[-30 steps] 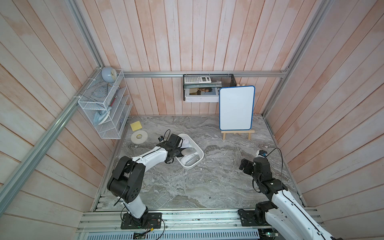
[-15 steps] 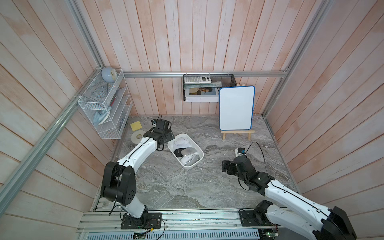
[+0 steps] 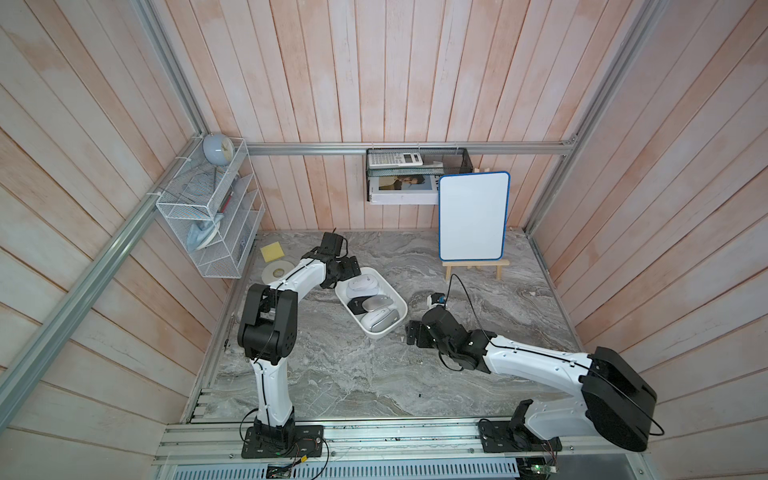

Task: Take out the mouse from the storage box
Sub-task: Adjust the storage box at the center of the board.

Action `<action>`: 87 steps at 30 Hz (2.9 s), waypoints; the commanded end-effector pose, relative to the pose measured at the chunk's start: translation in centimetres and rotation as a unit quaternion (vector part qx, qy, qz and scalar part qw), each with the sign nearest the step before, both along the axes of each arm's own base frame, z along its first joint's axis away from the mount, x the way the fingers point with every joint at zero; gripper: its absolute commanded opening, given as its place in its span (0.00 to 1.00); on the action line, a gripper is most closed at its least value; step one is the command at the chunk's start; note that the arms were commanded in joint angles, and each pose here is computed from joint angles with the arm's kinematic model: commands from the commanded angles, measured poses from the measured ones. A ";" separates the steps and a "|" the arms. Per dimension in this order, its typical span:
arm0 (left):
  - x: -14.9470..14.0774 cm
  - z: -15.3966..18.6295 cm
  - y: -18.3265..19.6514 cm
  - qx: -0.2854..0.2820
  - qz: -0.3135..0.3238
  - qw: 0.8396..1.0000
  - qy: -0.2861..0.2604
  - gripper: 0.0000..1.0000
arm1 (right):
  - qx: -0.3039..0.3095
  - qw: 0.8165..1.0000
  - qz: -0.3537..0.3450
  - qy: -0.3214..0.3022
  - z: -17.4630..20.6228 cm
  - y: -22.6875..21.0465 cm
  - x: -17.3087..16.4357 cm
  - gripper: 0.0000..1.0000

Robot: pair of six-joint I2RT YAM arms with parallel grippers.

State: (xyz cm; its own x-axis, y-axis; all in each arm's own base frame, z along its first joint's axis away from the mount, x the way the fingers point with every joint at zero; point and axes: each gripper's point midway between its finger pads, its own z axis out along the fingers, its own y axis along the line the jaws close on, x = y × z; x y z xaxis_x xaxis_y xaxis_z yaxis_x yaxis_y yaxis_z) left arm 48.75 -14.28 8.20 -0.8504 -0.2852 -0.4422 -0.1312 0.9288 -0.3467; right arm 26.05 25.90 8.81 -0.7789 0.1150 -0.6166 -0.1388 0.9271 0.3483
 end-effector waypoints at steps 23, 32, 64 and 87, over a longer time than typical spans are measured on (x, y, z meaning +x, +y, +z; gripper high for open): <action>-11.1 0.9 -3.6 -0.064 -0.009 0.997 -0.043 0.85 | 0.045 0.996 -0.044 0.061 -1.0 0.4 0.5 0.98; -5.7 2.4 -0.8 -0.085 0.002 0.995 -0.049 0.91 | 0.061 0.995 -0.039 0.068 -0.9 0.9 0.2 0.97; -9.6 0.3 -8.0 -0.156 -0.051 0.986 -0.038 0.89 | 0.126 0.984 -0.019 0.125 -0.7 1.4 6.8 0.97; -9.5 -0.7 -6.5 -0.113 -0.002 0.994 -0.011 0.90 | 0.149 0.977 -0.017 0.151 -0.6 -1.8 5.5 0.97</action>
